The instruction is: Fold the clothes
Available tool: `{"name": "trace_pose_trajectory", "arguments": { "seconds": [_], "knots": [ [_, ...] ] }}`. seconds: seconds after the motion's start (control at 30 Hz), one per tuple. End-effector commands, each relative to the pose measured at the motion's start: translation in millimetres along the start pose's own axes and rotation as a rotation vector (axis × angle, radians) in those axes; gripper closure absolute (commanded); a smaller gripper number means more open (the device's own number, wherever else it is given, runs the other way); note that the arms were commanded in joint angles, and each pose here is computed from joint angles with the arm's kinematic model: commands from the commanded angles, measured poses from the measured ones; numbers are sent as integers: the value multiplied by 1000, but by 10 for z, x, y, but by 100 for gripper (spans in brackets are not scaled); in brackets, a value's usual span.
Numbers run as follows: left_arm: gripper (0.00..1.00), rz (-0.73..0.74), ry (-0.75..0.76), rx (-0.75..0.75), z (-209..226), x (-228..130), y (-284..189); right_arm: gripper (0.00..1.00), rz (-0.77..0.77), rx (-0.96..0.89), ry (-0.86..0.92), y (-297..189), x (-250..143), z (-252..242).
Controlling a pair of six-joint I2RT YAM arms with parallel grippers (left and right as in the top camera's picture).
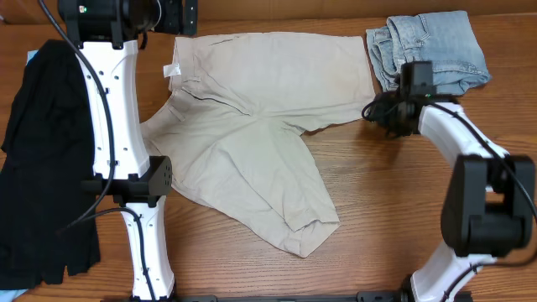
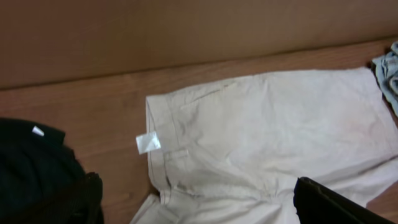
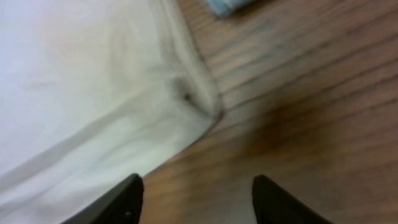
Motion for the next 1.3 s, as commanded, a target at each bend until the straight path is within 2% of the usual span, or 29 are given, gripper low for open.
{"name": "trace_pose_trajectory", "arguments": {
  "seconds": [0.0,0.1,0.2,0.4,0.47,0.57,0.77,1.0,1.27],
  "knots": [
    [0,-98,22,8,-45,20,-673,34,-202,121,-71,-1005,334,419],
    [0,-93,18,51,-25,-86,-973,26,-213,145,-102,-1473,173,568],
    [0,-105,-16,15,-67,-107,-1110,19,-180,165,-135,-1819,-98,687],
    [0,-58,-51,-24,-103,-158,-1095,18,3,167,-192,-2099,-697,868],
    [0,-10,-62,-15,-91,-217,-1067,21,75,163,-205,-2101,-866,936],
    [0,77,-75,13,-58,-367,-1065,23,168,159,-264,-2036,-1129,1078],
    [0,216,-147,230,168,-724,-1029,21,288,157,-337,-1695,-1670,1338],
    [0,354,-175,277,298,-950,-341,20,464,151,-298,-1220,-2301,1482],
    [0,424,-176,291,415,-1279,278,19,534,110,-366,-917,-2555,1659]
  ]
}}
Point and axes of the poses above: each gripper's point midway between its finger pads, its own y axis out along the fingers, its own z axis along the line the jaws close on, x = y × z, the point moved 8 cm from there along -y, back along the fingers, and after that the axes turned 10 degrees about -y, right-handed, at the moved point
